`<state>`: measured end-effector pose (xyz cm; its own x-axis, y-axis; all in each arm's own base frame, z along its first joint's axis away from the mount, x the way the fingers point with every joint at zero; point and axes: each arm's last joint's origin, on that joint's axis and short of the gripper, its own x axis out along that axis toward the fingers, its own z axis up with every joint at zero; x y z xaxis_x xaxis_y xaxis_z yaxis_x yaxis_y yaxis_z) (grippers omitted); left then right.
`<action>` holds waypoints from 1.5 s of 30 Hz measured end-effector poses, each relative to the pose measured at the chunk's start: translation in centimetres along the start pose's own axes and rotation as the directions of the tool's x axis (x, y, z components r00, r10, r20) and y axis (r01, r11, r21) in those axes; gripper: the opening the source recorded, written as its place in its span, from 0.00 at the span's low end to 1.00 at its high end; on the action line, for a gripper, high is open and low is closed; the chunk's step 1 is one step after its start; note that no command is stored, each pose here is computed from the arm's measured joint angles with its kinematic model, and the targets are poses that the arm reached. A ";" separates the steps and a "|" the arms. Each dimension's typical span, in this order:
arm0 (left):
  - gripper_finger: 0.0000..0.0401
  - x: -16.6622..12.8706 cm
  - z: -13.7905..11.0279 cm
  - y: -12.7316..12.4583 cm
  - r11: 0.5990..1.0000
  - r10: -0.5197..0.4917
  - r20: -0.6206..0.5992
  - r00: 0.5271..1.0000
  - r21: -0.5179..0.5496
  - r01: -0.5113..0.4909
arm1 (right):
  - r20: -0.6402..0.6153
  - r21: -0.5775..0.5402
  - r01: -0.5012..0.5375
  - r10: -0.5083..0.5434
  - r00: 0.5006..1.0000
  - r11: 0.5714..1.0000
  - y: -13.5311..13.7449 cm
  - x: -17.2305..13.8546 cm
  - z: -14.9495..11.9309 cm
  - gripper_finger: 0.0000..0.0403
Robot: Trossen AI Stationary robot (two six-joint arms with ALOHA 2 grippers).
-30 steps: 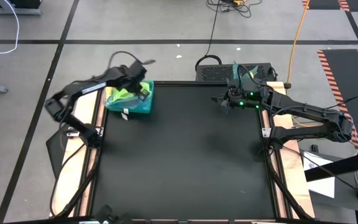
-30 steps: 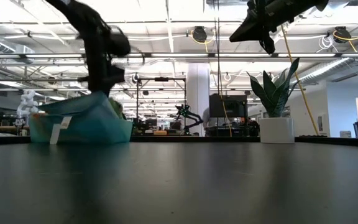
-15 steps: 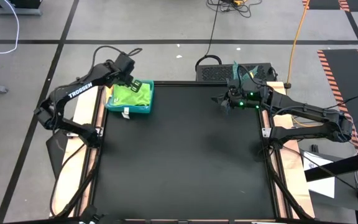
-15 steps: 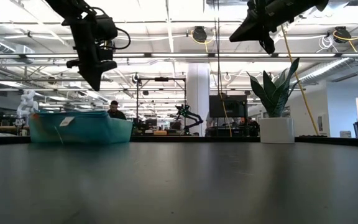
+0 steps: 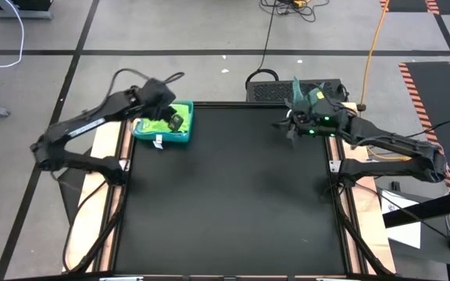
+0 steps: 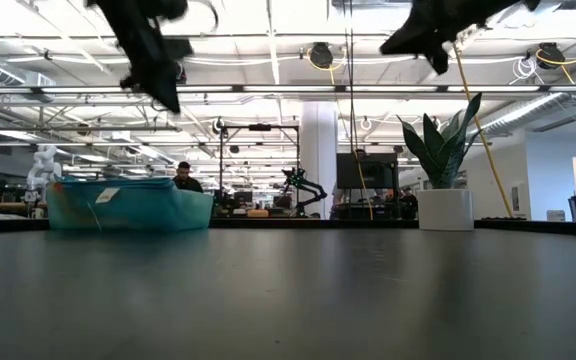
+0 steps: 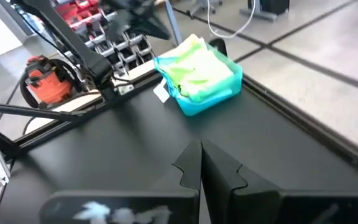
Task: Fold microfiber towels
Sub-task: Return to Home Position
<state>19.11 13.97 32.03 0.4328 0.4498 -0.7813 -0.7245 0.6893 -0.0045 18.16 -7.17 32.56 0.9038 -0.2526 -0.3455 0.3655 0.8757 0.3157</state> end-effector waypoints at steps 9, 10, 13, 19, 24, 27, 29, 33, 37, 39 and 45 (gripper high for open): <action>0.00 -8.6 -6.0 -2.8 0.973 -0.219 0.200 0.955 -0.032 0.229 | 0.054 -0.026 -0.161 0.163 0.985 0.987 0.8 -6.0 -1.5 0.00; 0.00 -8.8 -7.0 -3.0 0.965 -0.242 0.215 0.946 -0.044 0.257 | 0.065 -0.016 -0.197 0.197 0.978 0.980 0.8 -6.2 -2.1 0.00; 0.00 -8.3 -9.9 -3.9 0.943 -0.300 0.257 0.919 -0.065 0.326 | 0.105 0.050 -0.271 0.265 0.959 0.961 0.5 -6.2 -4.4 0.00; 0.00 -6.3 -14.3 -7.1 0.886 -0.426 0.276 0.861 -0.064 0.459 | 0.219 0.130 -0.355 0.323 0.921 0.926 0.1 -4.9 -8.3 0.00; 0.00 -7.3 -16.8 -9.6 0.856 -0.487 0.300 0.820 -0.021 0.516 | 0.287 0.106 -0.389 0.347 0.893 0.915 1.2 -4.4 -9.1 0.00; 0.00 -8.3 -18.4 -10.0 0.863 -0.492 0.330 0.805 0.063 0.502 | 0.277 0.059 -0.384 0.355 0.893 0.921 2.1 -4.2 -9.4 0.00; 0.00 -8.7 -19.2 -9.5 0.882 -0.464 0.348 0.814 0.100 0.461 | 0.258 0.032 -0.383 0.362 0.896 0.923 2.6 -4.1 -9.8 0.00; 0.00 -8.6 -19.9 -7.8 0.908 -0.419 0.324 0.848 0.119 0.403 | 0.227 -0.019 -0.393 0.387 0.894 0.919 3.1 -4.0 -10.1 0.00; 0.00 -8.8 -19.3 -6.6 0.887 -0.461 0.293 0.838 0.127 0.443 | 0.229 -0.004 -0.449 0.438 0.869 0.893 3.2 -4.1 -9.9 0.00; 0.00 -8.9 -19.0 -5.9 0.884 -0.467 0.307 0.829 0.157 0.440 | 0.229 -0.002 -0.463 0.451 0.863 0.886 3.3 -4.1 -9.9 0.00; 0.00 -9.2 -17.8 -3.5 0.905 -0.424 0.407 0.809 0.167 0.391 | 0.223 -0.040 -0.425 0.423 0.878 0.904 3.0 -3.6 -9.8 0.00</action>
<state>8.15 -2.67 28.13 0.8760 0.3026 -0.3757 -0.3969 0.8947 -0.2047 13.84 0.37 26.04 0.9980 0.0561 0.0274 -0.0624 0.9155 0.3974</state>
